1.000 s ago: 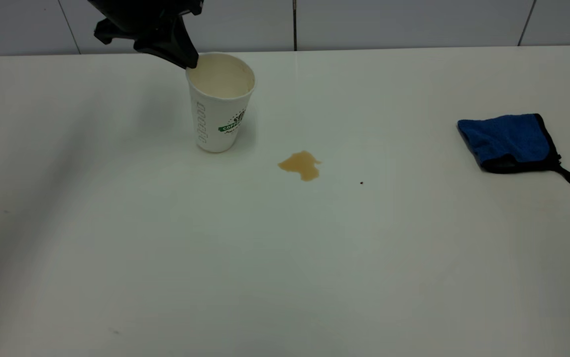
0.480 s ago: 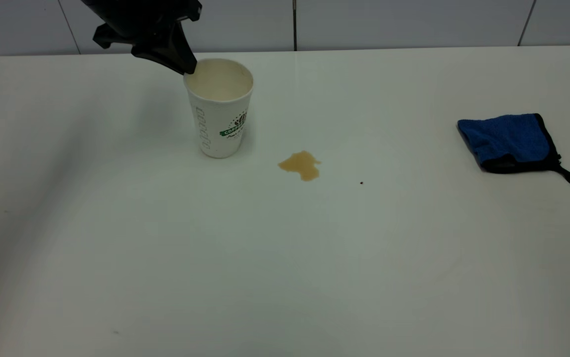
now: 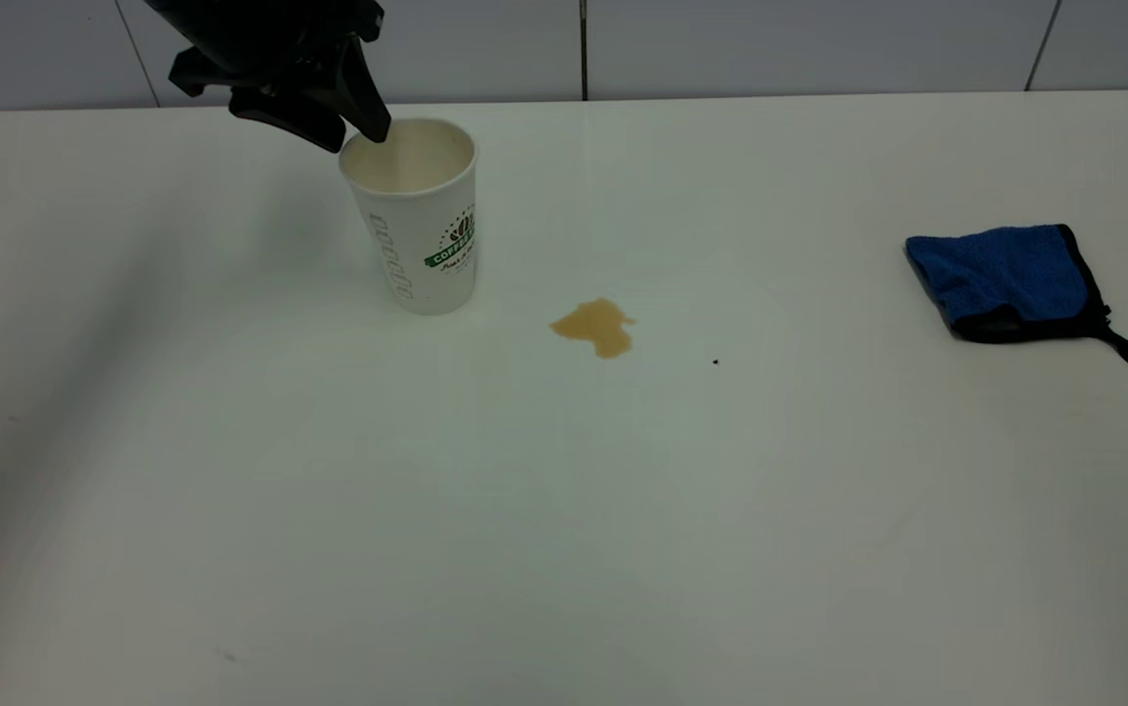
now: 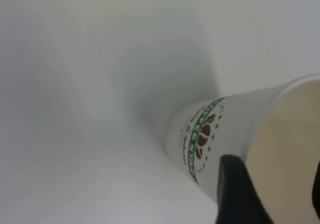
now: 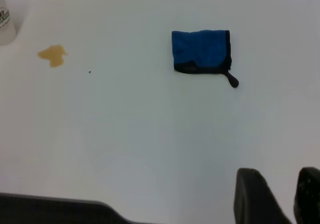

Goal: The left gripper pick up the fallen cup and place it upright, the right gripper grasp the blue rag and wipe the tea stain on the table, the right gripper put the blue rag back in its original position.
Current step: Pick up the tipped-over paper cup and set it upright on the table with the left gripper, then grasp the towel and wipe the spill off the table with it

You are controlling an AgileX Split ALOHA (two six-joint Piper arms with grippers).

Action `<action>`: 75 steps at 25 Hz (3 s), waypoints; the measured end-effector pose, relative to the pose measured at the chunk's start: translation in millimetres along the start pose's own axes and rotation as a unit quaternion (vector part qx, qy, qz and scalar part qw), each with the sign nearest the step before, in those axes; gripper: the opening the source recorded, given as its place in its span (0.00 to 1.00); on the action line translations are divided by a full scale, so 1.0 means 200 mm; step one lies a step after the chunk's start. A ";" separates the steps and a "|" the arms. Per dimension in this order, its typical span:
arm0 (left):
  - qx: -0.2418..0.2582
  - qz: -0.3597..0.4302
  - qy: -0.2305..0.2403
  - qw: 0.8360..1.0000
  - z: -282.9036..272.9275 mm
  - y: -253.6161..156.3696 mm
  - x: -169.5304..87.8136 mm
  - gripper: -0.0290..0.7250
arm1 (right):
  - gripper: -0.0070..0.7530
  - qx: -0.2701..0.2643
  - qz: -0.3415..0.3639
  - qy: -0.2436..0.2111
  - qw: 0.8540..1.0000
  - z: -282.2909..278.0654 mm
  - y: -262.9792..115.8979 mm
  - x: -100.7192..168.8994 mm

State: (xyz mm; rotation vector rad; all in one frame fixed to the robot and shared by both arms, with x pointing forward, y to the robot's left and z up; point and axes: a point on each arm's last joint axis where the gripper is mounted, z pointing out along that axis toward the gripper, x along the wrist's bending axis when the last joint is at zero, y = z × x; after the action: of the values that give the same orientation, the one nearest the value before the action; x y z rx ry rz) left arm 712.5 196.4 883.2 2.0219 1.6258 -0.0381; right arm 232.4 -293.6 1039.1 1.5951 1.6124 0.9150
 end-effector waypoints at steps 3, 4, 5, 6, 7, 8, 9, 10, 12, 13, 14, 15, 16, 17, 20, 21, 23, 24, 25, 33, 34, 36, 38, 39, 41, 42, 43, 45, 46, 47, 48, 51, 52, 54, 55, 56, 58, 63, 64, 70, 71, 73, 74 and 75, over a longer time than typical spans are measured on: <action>0.011 0.013 0.009 1.000 0.00 -0.01 0.01 0.68 | 0.32 0.000 0.000 0.000 1.000 0.00 0.00 0.00; 0.014 0.021 0.015 1.000 -0.01 -0.01 0.02 0.69 | 0.32 0.000 0.000 0.000 1.000 0.00 0.00 0.00; 0.019 0.032 0.021 0.999 -0.03 -0.01 0.02 0.69 | 0.32 0.000 0.000 0.000 1.000 0.00 0.00 0.00; 0.026 0.044 0.030 0.998 -0.04 -0.01 0.03 0.70 | 0.32 0.000 0.000 0.000 1.000 0.00 0.00 0.00; 0.031 0.057 0.037 0.997 -0.08 0.00 0.02 0.70 | 0.32 0.000 0.000 0.000 1.000 0.00 0.00 0.00; 0.036 0.068 0.043 0.996 -0.13 0.00 0.01 0.70 | 0.32 0.000 0.000 0.000 1.000 0.00 0.00 0.00; 0.042 0.078 0.051 0.995 -0.20 0.01 -0.01 0.70 | 0.32 0.000 0.000 0.000 1.000 0.00 0.00 0.00; 0.047 0.085 0.061 0.993 -0.26 0.02 -0.03 0.70 | 0.32 0.000 0.000 0.000 1.000 0.00 0.00 0.00; 0.051 0.093 0.084 0.991 -0.42 0.04 -0.07 0.70 | 0.32 0.000 0.000 0.000 1.000 0.00 0.00 0.00; 0.052 0.094 0.097 0.990 -0.50 0.04 -0.09 0.70 | 0.32 0.000 0.000 0.000 1.000 0.00 0.00 0.00; 0.052 0.094 0.109 0.988 -0.58 0.04 -0.11 0.70 | 0.32 0.000 0.000 0.000 1.000 0.00 0.00 0.00; 0.053 0.091 0.117 0.988 -0.66 0.04 -0.13 0.70 | 0.32 0.000 0.000 0.000 1.000 0.00 0.00 0.00; 0.055 0.091 0.125 0.986 -0.74 0.03 -0.16 0.70 | 0.32 0.000 0.000 0.000 1.000 0.00 0.00 0.00; 0.057 0.089 0.132 0.986 -0.80 0.03 -0.18 0.70 | 0.32 0.000 0.000 0.000 1.000 0.00 0.00 0.00; 0.074 0.092 0.142 0.983 -0.99 -0.02 -0.24 0.70 | 0.32 0.000 0.000 0.000 1.000 0.00 0.00 0.00; 0.089 0.091 0.143 0.982 -1.04 -0.04 -0.26 0.70 | 0.32 0.000 0.000 0.000 1.000 0.00 0.00 0.00; 0.092 0.092 0.149 0.980 -1.13 -0.07 -0.29 0.70 | 0.32 0.000 0.000 0.000 1.000 0.00 0.00 0.00; 0.085 0.091 0.155 0.980 -1.16 -0.07 -0.29 0.70 | 0.32 0.000 0.000 0.000 1.000 0.00 0.00 0.00; 0.078 0.085 0.162 0.980 -1.20 -0.08 -0.30 0.70 | 0.32 0.000 0.000 0.000 1.000 0.00 0.00 0.00; 0.052 0.034 0.194 0.979 -1.46 -0.38 -0.38 0.70 | 0.32 0.000 0.000 0.000 1.000 0.00 0.00 0.00; 0.046 0.034 0.195 0.979 -1.50 -0.43 -0.40 0.70 | 0.32 0.000 0.000 0.000 1.000 0.00 0.00 0.00; 0.050 0.029 0.191 0.980 -1.52 -0.53 -0.41 0.70 | 0.32 0.000 0.000 0.000 1.000 0.00 0.00 0.00; 0.056 0.021 0.178 0.982 -1.53 -0.66 -0.43 0.70 | 0.32 0.000 0.000 0.000 1.000 0.00 0.00 0.00; 0.068 0.017 0.172 0.983 -1.51 -0.72 -0.43 0.70 | 0.32 0.000 0.000 0.000 1.000 0.00 0.00 0.00; 0.081 0.011 0.165 0.983 -1.50 -0.87 -0.43 0.70 | 0.32 0.000 0.000 0.000 1.000 0.00 0.00 0.00; 0.093 0.008 0.164 0.982 -1.48 -0.94 -0.42 0.70 | 0.32 0.000 0.000 0.000 1.000 0.00 0.00 0.00; 0.100 0.006 0.164 0.981 -1.48 -1.02 -0.42 0.70 | 0.32 0.000 0.000 0.000 1.000 0.00 0.00 0.00; 0.101 0.006 0.164 0.981 -1.48 -1.16 -0.41 0.70 | 0.32 0.000 0.000 0.000 1.000 0.00 0.00 0.00; 0.103 0.006 0.164 0.981 -1.47 -1.24 -0.41 0.70 | 0.32 0.000 0.000 0.000 1.000 0.00 0.00 0.00; 0.094 0.009 0.164 0.982 -1.48 -1.31 -0.41 0.70 | 0.32 0.000 0.000 0.000 1.000 0.00 0.00 0.00; 0.076 0.012 0.165 0.983 -1.50 -1.38 -0.42 0.70 | 0.32 0.000 0.000 0.000 1.000 0.00 0.00 0.00; 0.004 0.016 0.173 0.985 -1.53 -1.57 -0.42 0.70 | 0.32 0.000 0.000 0.000 1.000 0.00 0.00 0.00; -0.026 0.017 0.176 0.984 -1.55 -1.62 -0.43 0.70 | 0.32 0.000 0.000 0.000 1.000 0.00 0.00 0.00; -0.068 0.007 0.187 0.980 -1.57 -1.70 -0.43 0.70 | 0.32 0.000 0.000 0.000 1.000 0.00 0.00 0.00; -0.089 0.000 0.194 0.977 -1.59 -1.73 -0.44 0.70 | 0.32 0.000 0.000 0.000 1.000 0.00 0.00 0.00; -0.105 -0.006 0.201 0.974 -1.60 -1.75 -0.44 0.70 | 0.32 0.000 0.000 0.000 1.000 0.00 0.00 0.00; -0.134 -0.019 0.215 0.967 -1.62 -1.79 -0.45 0.70 | 0.32 0.000 0.000 0.000 1.000 0.00 0.00 0.00; -0.183 -0.025 0.230 0.955 -1.61 -1.88 -0.46 0.70 | 0.32 0.000 0.000 0.000 1.000 0.00 0.00 0.00; -0.192 -0.022 0.231 0.954 -1.61 -1.90 -0.46 0.70 | 0.32 0.000 0.000 0.000 1.000 0.00 0.00 0.00; -0.235 -0.010 0.235 0.943 -1.60 -1.96 -0.47 0.70 | 0.32 0.000 0.000 0.000 1.000 0.00 0.00 0.00; -0.237 -0.010 0.235 0.943 -1.60 -1.97 -0.47 0.70 | 0.32 0.000 0.000 0.000 1.000 0.00 0.00 0.00; -0.241 -0.008 0.235 0.941 -1.60 -1.98 -0.47 0.70 | 0.32 0.000 0.000 0.000 1.000 0.00 0.00 0.00; -0.242 -0.008 0.235 0.941 -1.59 -1.98 -0.47 0.70 | 0.32 0.000 0.000 0.000 1.000 0.00 0.00 0.00; -0.245 -0.007 0.236 0.941 -1.59 -1.99 -0.47 0.70 | 0.32 0.000 0.000 0.000 1.000 0.00 0.00 0.00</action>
State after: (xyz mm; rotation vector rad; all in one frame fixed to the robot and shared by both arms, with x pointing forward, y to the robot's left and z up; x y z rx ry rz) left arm 226.3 295.9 1033.7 1.6991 1.7031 0.8222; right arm 232.4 -293.6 1039.1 1.5951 1.6124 0.9150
